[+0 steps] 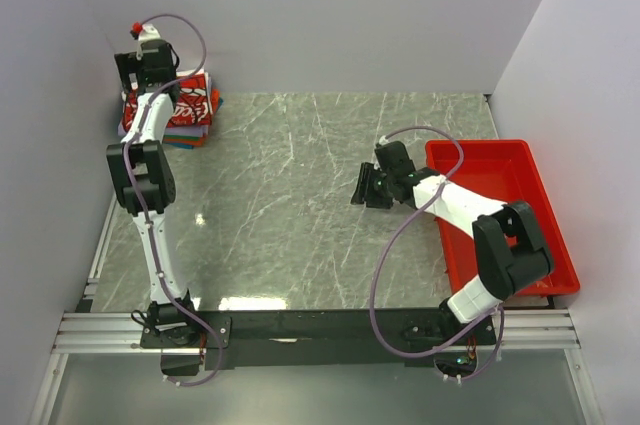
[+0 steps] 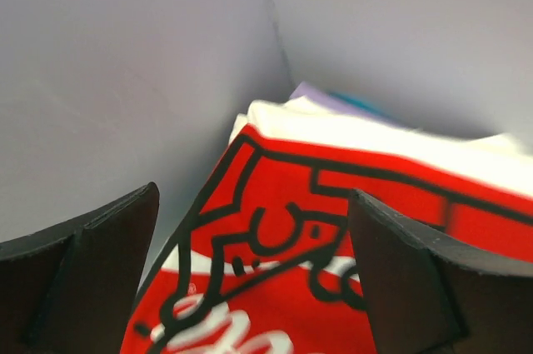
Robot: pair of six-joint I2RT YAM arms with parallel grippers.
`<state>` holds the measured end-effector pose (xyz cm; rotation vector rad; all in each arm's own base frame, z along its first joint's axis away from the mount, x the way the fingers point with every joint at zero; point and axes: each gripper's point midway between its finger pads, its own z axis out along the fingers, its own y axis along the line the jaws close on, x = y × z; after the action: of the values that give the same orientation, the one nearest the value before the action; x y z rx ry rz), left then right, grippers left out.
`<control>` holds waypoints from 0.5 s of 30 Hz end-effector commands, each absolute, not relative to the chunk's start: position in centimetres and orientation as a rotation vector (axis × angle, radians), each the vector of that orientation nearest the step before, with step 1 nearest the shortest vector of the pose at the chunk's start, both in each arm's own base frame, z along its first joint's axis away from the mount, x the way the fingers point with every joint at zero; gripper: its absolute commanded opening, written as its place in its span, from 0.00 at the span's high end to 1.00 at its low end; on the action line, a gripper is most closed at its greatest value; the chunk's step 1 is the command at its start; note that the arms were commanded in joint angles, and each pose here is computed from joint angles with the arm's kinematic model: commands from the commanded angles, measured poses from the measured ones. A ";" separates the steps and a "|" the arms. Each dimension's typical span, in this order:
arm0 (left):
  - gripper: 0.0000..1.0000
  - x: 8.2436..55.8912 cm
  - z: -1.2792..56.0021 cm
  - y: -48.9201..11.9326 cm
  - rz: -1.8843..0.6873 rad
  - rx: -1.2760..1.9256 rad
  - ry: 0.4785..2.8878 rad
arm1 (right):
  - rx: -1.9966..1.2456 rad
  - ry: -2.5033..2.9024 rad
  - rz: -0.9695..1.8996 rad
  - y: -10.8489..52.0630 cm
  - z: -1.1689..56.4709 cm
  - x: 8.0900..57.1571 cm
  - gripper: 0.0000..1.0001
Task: Fold and stack the t-shirts
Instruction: Neatly place the folded tshirt to the corner, then reset both grippers
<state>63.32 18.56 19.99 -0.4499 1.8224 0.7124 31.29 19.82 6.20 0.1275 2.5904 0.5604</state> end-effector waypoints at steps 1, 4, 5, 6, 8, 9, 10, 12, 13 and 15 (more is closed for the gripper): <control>0.01 61.8 30.3 16.1 0.537 -0.597 1.594 | 0.073 2.462 0.602 20.5 10.5 32.4 0.46; 0.01 60.4 32.0 14.1 0.393 -0.674 1.574 | 0.073 2.427 0.610 20.3 11.9 32.2 0.45; 0.01 60.1 32.2 13.0 0.333 -0.680 1.575 | 0.070 2.402 0.621 20.3 12.8 32.2 0.45; 0.00 59.7 30.5 12.1 0.290 -0.682 1.616 | 0.068 2.392 0.627 20.3 13.2 32.2 0.44; 0.00 58.5 31.8 8.9 0.147 -0.694 1.613 | 0.074 2.357 0.634 20.1 14.4 32.2 0.44; 0.00 57.9 30.0 7.8 0.122 -0.698 1.660 | 0.075 2.347 0.635 20.0 14.7 32.1 0.44; 0.01 56.7 30.9 6.4 0.055 -0.725 1.649 | 0.071 2.332 0.641 20.1 15.3 32.0 0.43; 0.01 55.1 28.1 1.6 -0.029 -0.680 1.730 | 0.083 2.295 0.634 19.6 16.5 32.0 0.42; 0.01 53.6 29.4 0.2 -0.062 -0.679 1.704 | 0.084 2.286 0.632 19.5 17.0 31.9 0.42; 0.01 51.2 26.6 -4.8 -0.098 -0.613 1.766 | 0.094 2.250 0.638 19.3 18.2 31.8 0.41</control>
<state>53.77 2.49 29.17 -0.6485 1.6948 0.0691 31.47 19.51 14.93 0.0977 2.3406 0.6391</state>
